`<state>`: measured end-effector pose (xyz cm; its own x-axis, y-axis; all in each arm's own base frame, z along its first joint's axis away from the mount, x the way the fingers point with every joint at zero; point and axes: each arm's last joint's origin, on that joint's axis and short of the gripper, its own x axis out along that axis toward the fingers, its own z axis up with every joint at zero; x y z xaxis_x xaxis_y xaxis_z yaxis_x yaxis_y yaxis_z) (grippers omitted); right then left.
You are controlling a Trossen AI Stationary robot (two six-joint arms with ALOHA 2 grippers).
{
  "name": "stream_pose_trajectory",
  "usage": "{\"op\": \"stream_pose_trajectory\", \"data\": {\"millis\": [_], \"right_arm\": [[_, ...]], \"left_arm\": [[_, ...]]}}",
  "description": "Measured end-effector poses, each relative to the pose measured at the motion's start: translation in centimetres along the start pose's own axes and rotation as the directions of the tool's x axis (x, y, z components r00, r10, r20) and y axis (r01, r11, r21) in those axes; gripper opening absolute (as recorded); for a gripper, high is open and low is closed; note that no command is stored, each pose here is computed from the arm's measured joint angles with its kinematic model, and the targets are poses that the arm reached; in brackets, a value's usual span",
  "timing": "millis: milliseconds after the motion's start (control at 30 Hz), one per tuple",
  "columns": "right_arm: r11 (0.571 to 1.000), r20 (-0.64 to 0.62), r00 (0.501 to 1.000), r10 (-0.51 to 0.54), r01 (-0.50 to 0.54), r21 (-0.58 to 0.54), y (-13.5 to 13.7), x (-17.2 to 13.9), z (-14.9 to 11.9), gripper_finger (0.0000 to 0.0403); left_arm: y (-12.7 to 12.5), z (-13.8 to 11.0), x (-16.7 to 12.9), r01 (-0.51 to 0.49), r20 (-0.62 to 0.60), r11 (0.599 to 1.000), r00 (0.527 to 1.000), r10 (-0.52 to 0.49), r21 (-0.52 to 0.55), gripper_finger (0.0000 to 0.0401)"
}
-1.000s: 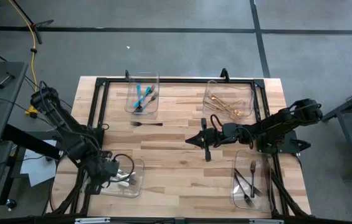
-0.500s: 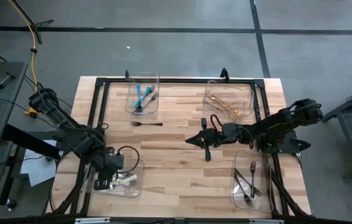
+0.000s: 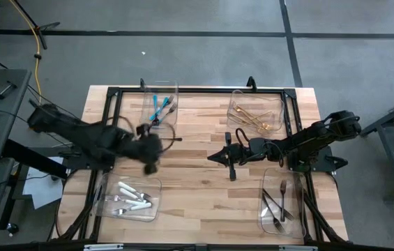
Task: Sort silverware by color (type)
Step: Put the black fork into the bottom right transparent bin
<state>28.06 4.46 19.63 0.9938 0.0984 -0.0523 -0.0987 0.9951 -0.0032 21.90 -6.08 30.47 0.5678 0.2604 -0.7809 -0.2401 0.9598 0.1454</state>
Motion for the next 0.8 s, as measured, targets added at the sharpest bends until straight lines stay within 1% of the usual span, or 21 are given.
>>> {"op": "stream_pose_trajectory", "data": {"millis": [67, 133, 233, 267, 300, 367, 467, 533, 633, 667, 800], "right_arm": [[1.000, 0.000, 1.000, 0.000, 0.000, 0.000, 0.0, 0.0, 0.0, 0.0000], [1.000, -0.003, 1.000, 0.001, -0.001, 0.001, 0.0, 0.0, 0.0, 0.0000], [1.000, -0.022, 1.000, 0.006, -0.006, -0.001, 0.0, 0.0, -0.2, 0.0000], [1.000, -0.024, 1.000, 0.006, -0.006, 0.000, 0.0, 0.0, -0.2, 0.0000], [1.000, -0.024, 1.000, 0.005, -0.005, -0.001, 0.0, 0.0, -0.2, 0.0000], [1.000, -0.025, 1.000, 0.005, -0.005, -0.001, 0.0, 0.0, -0.2, 0.0000], [1.000, -0.021, 1.000, 0.005, -0.005, -0.001, 0.0, 0.0, -0.2, 0.0000], [1.000, -0.021, 1.000, 0.005, -0.005, -0.001, 0.0, 0.0, -0.2, 0.0000], [1.000, -0.021, 1.000, 0.004, -0.004, 0.001, 0.0, 0.0, -0.2, 0.0000], [1.000, -0.020, 1.000, 0.003, -0.003, 0.000, 0.0, 0.0, -0.2, 0.0000], [1.000, -0.013, 1.000, 0.003, -0.003, 0.001, 0.0, 0.0, -0.1, 0.0000]], "left_arm": [[0.9, 0.2, 1.7, -0.118, 0.049, 0.988, 0.991, 0.123, -0.100, 0.0138], [1.3, -0.2, 3.6, -0.182, 0.101, 0.966, 0.974, 0.203, -0.184, 0.0106], [1.5, -1.9, 6.4, -0.203, 0.149, 0.928, 0.954, 0.259, -0.314, 0.0033], [1.5, -2.6, 7.3, -0.196, 0.159, 0.911, 0.950, 0.268, -0.362, 0.0017], [1.6, -3.4, 8.1, -0.186, 0.162, 0.892, 0.948, 0.273, -0.413, 0.0010], [1.8, -4.8, 9.3, -0.168, 0.157, 0.845, 0.947, 0.282, -0.508, 0.0010], [2.1, -6.7, 10.4, -0.196, 0.139, 0.768, 0.927, 0.347, -0.609, 0.0002], [2.3, -7.7, 10.9, -0.218, 0.128, 0.717, 0.910, 0.395, -0.662, 0.0001], [2.4, -8.6, 11.5, -0.227, 0.111, 0.664, 0.898, 0.426, -0.713, 0.0001], [2.3, -8.9, 11.7, -0.232, 0.101, 0.654, 0.897, 0.430, -0.720, 0.0001], [2.0, -9.3, 12.8, -0.267, 0.065, 0.638, 0.892, 0.448, -0.723, 0.0001]]}}
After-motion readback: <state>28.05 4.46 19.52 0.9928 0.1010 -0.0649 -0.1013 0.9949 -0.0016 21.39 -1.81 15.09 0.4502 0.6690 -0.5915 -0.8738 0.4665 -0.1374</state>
